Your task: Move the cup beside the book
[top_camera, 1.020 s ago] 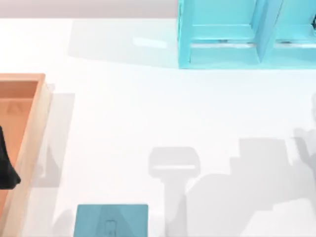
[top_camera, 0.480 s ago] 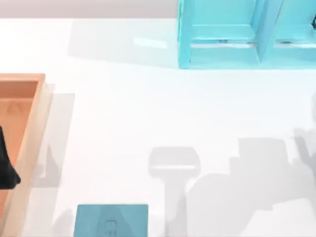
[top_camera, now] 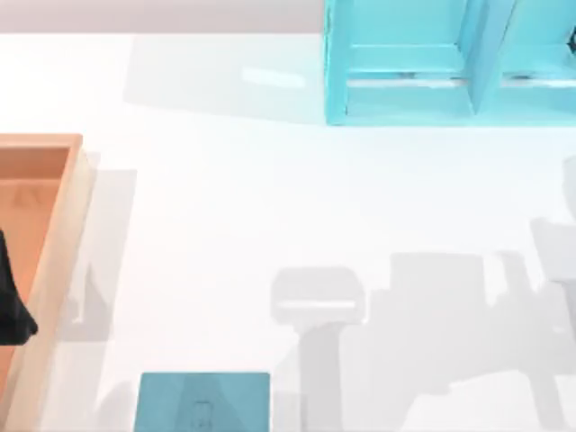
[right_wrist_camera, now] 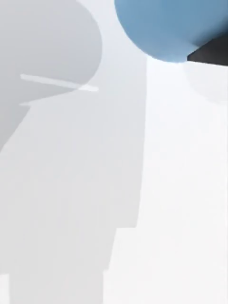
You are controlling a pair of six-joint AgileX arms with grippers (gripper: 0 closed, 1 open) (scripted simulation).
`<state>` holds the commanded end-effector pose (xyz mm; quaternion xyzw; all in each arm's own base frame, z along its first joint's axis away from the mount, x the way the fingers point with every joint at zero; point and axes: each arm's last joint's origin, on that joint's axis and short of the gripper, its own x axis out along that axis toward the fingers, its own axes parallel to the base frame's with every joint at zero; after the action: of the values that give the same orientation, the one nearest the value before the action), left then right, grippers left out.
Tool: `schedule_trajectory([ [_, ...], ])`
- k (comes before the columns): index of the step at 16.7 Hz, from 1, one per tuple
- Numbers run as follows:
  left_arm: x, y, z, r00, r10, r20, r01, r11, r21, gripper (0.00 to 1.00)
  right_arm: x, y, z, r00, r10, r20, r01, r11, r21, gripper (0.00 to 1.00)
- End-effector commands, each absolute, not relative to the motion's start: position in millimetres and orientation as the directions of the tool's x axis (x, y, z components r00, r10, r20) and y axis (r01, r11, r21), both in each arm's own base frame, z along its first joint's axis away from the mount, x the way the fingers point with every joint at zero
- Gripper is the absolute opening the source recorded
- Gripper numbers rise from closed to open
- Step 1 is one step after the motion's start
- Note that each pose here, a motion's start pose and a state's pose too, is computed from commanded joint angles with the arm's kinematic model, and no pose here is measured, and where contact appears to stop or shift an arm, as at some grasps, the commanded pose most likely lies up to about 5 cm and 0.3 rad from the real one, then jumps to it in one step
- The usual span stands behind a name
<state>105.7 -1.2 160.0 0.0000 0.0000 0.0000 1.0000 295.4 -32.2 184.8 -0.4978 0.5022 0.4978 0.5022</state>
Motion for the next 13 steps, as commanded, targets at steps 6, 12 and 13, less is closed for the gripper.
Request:
schedule_trajectory([
  [6,105.7,-1.2,160.0,1.000,0.000,0.000,0.000,1.000,0.000,1.00,296.1,-31.1,184.7,-0.004,0.000,-1.000,-1.000,0.014,0.004,0.00],
  [12,105.7,-1.2,160.0,1.000,0.000,0.000,0.000,1.000,0.000,1.00,313.1,-2.2,189.8,-0.023,-0.004,-1.000,-0.989,0.149,0.022,0.00],
  [13,105.7,-1.2,160.0,1.000,0.000,0.000,0.000,1.000,0.000,1.00,317.0,6.7,191.4,-0.026,-0.006,-1.000,-0.982,0.186,0.025,0.00],
])
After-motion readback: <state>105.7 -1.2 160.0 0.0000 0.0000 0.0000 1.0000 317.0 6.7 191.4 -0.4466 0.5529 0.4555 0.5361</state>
